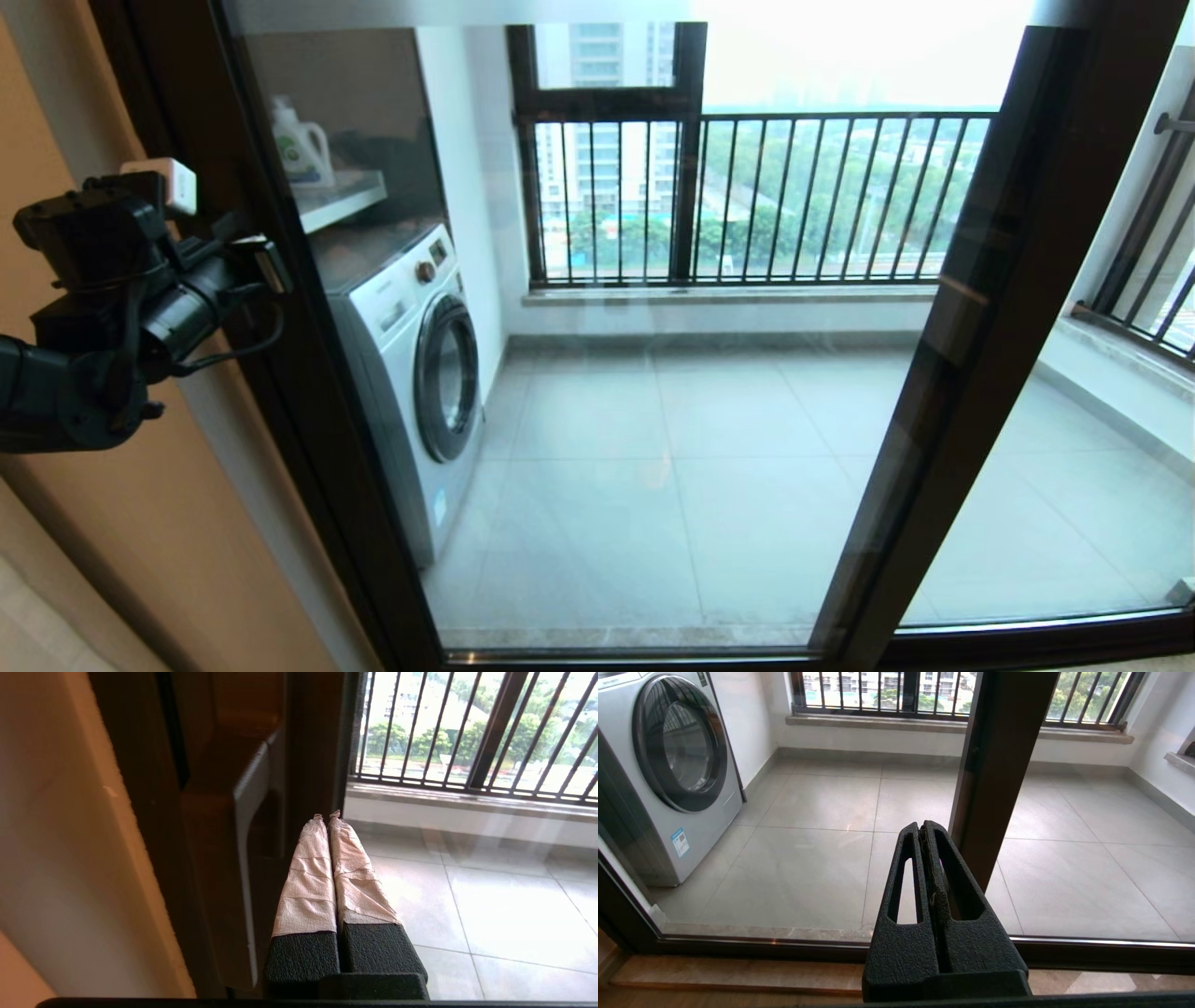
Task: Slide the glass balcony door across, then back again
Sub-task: Close the slid door
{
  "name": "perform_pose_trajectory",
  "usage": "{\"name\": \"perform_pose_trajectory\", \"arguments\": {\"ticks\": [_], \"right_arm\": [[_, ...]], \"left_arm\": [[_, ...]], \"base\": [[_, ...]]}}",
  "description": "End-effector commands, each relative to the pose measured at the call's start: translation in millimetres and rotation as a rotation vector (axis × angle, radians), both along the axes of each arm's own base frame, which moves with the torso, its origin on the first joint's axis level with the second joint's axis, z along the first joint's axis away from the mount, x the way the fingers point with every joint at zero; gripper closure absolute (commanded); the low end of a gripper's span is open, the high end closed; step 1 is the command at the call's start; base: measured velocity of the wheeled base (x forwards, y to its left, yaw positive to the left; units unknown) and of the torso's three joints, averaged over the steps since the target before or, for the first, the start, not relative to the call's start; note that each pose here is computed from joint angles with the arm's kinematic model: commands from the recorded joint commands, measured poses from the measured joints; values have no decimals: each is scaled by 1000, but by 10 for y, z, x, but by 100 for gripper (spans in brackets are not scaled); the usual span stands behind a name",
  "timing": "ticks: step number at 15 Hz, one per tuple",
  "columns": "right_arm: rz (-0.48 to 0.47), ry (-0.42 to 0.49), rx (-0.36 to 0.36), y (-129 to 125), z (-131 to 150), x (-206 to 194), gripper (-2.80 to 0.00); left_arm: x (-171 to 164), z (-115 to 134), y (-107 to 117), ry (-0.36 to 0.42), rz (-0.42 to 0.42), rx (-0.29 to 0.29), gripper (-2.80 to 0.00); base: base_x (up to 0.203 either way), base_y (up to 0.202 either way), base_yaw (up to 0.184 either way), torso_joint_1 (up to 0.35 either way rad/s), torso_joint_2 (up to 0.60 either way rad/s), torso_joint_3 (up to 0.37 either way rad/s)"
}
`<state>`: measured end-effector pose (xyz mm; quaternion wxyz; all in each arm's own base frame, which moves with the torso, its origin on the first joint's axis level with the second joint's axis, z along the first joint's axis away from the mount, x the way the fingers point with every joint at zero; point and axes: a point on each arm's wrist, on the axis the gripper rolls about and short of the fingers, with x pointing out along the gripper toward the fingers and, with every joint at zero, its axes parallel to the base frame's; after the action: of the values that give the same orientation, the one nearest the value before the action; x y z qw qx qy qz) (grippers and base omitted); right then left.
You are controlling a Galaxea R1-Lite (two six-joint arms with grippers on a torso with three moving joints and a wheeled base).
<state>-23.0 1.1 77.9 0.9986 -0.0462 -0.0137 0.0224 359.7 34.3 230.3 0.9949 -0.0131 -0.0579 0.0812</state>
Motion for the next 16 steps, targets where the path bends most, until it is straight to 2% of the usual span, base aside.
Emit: {"name": "perform_pose_trajectory", "arguments": {"ticks": [1,6,9,16], "right_arm": [[1,12,-2,0,-34,9,0],[1,12,-1,0,-34,9,0],[0,12,-1,0,-34,9,0],[1,12,0,0,-34,9,0]], "left_arm": [[33,-64,132,13,11,0,0],[116,-165,340,35,42,0,0],[216,-176,488,22,75,1,0],[204,-172,586,20,95,2,0]], "base": [[0,0,0,0,0,0],[0,0,0,0,0,0],[0,0,0,0,0,0],[0,0,0,0,0,0]]}}
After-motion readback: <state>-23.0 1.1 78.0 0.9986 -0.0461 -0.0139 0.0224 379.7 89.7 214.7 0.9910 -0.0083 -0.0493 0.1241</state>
